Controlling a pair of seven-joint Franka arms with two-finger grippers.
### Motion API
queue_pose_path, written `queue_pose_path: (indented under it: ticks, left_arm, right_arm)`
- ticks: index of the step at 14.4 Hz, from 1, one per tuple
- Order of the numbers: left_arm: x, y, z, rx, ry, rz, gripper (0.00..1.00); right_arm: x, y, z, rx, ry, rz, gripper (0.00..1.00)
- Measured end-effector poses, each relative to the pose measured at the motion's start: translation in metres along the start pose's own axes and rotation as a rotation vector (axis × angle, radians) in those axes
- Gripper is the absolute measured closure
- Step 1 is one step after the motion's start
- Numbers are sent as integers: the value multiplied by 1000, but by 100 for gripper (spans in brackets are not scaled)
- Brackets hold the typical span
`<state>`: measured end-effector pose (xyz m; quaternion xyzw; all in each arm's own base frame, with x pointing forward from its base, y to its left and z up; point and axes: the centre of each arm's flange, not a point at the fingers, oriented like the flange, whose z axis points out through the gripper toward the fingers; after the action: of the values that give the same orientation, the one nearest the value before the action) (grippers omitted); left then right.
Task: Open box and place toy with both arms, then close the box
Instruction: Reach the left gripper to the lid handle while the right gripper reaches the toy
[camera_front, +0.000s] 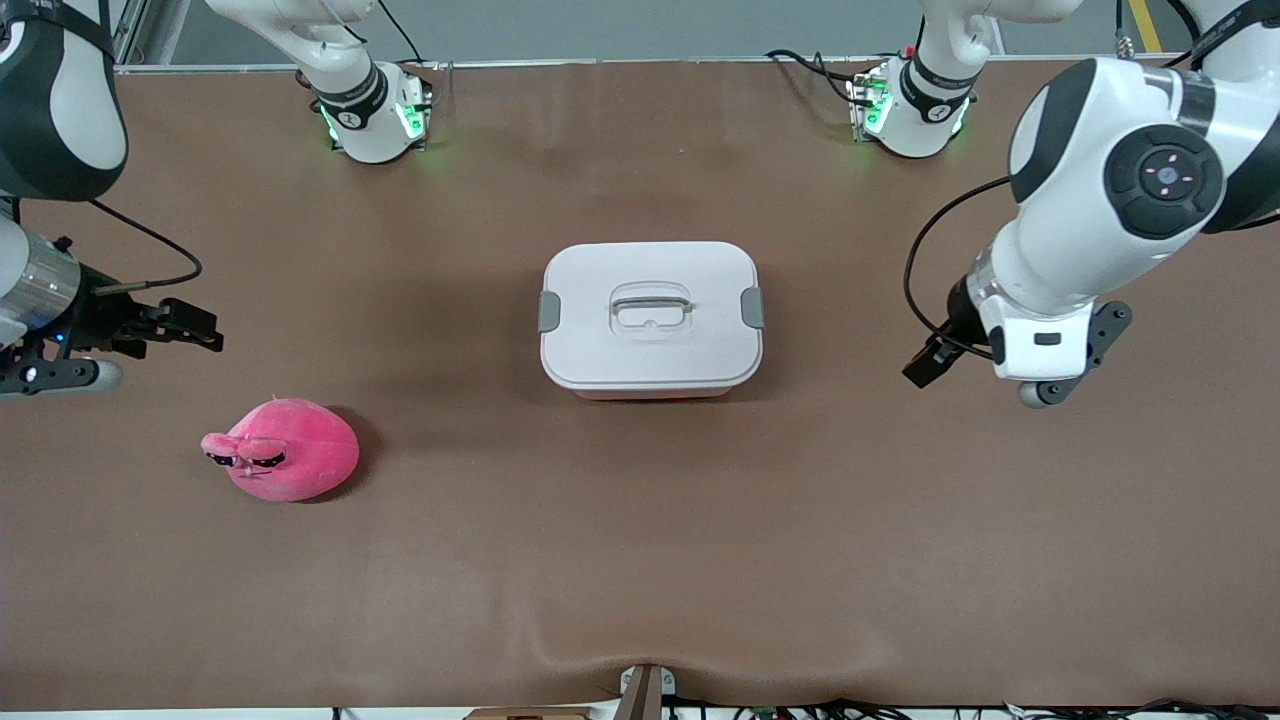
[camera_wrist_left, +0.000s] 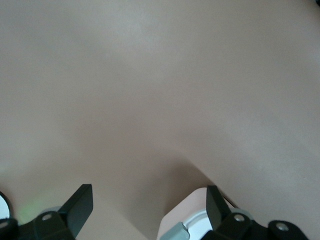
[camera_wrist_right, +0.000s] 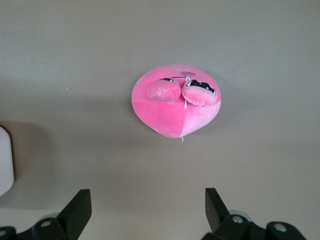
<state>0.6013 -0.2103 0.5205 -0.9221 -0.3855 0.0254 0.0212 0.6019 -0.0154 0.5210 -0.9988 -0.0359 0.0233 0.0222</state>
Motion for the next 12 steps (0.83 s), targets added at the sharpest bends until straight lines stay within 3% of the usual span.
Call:
queue_pose_path:
  ticks: [6, 12]
  left_arm:
    - [-43, 32, 11, -35, 5, -145, 0]
    - [-89, 56, 32, -15, -20, -289, 0]
  right_arm:
    - [14, 3, 25, 1, -4, -2, 0]
    - [33, 7, 72, 6, -41, -21, 0]
